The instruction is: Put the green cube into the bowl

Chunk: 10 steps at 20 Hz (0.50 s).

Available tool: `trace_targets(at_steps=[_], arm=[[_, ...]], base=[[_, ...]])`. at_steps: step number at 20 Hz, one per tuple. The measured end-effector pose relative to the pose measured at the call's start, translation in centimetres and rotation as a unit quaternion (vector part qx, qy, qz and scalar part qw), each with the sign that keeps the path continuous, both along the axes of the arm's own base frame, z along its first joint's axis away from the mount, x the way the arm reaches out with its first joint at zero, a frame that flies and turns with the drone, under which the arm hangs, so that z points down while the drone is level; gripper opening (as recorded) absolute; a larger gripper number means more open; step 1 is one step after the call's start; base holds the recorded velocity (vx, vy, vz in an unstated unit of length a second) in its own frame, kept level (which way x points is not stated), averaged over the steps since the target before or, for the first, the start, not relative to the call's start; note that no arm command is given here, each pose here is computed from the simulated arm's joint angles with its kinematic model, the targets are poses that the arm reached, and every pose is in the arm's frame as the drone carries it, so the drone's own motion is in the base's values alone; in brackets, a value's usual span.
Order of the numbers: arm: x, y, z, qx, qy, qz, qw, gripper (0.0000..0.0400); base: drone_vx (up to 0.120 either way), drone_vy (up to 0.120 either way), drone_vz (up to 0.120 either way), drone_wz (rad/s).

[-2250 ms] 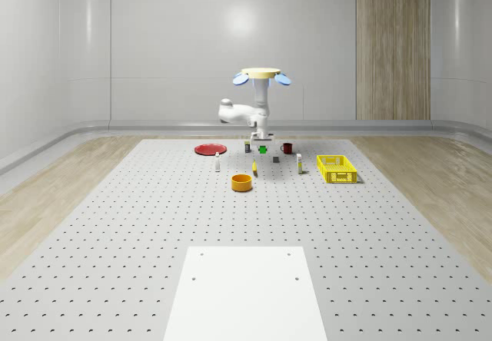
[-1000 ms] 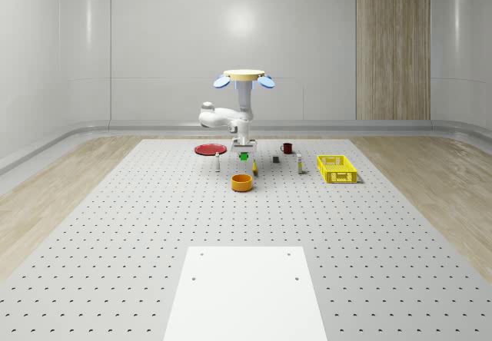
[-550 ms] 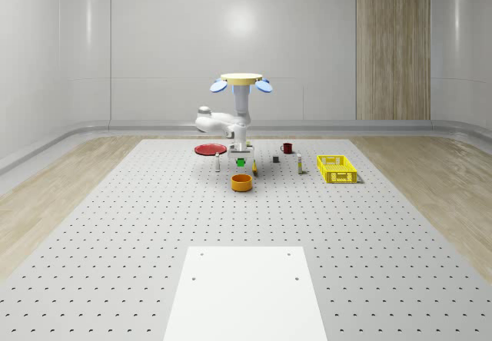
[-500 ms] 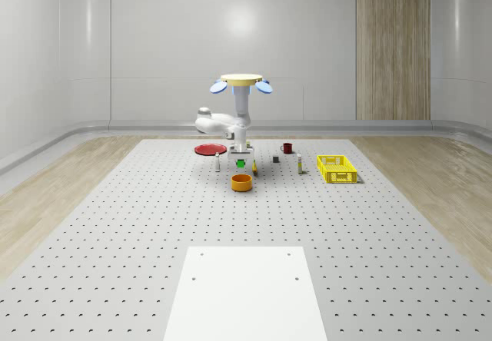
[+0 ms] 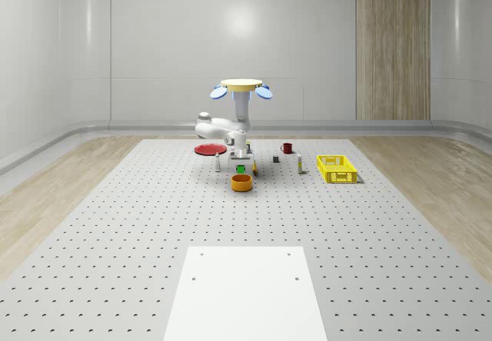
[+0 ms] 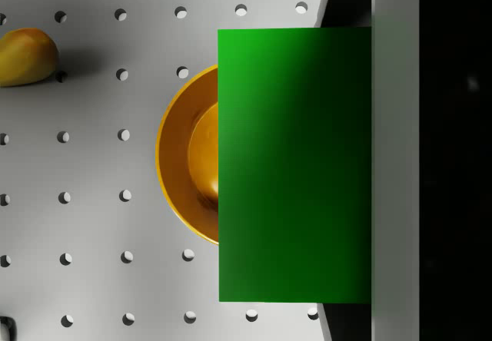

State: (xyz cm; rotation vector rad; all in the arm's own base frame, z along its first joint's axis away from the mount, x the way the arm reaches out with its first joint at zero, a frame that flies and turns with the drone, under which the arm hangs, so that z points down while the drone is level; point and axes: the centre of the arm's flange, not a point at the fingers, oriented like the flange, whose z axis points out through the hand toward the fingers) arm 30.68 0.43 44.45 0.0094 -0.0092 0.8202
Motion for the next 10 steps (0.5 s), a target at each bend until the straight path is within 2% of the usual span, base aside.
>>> trace_targets(at_steps=[4, 6, 7, 10], arm=[[0.00, 0.00, 0.00, 0.000, 0.0000, 0.000, 1.000, 0.0250], [0.00, 0.00, 0.00, 0.000, 0.0000, 0.000, 1.000, 0.0250], [0.00, 0.00, 0.00, 0.000, 0.0000, 0.000, 1.000, 0.0250], [0.00, 0.00, 0.48, 0.000, -0.0001, 0.003, 1.000, 0.0251]], base=[[0.000, 0.000, -0.120, 0.000], [0.000, 0.120, -0.120, 0.000], [0.000, 0.000, -0.120, 0.000], [0.000, 0.000, 0.000, 0.000]])
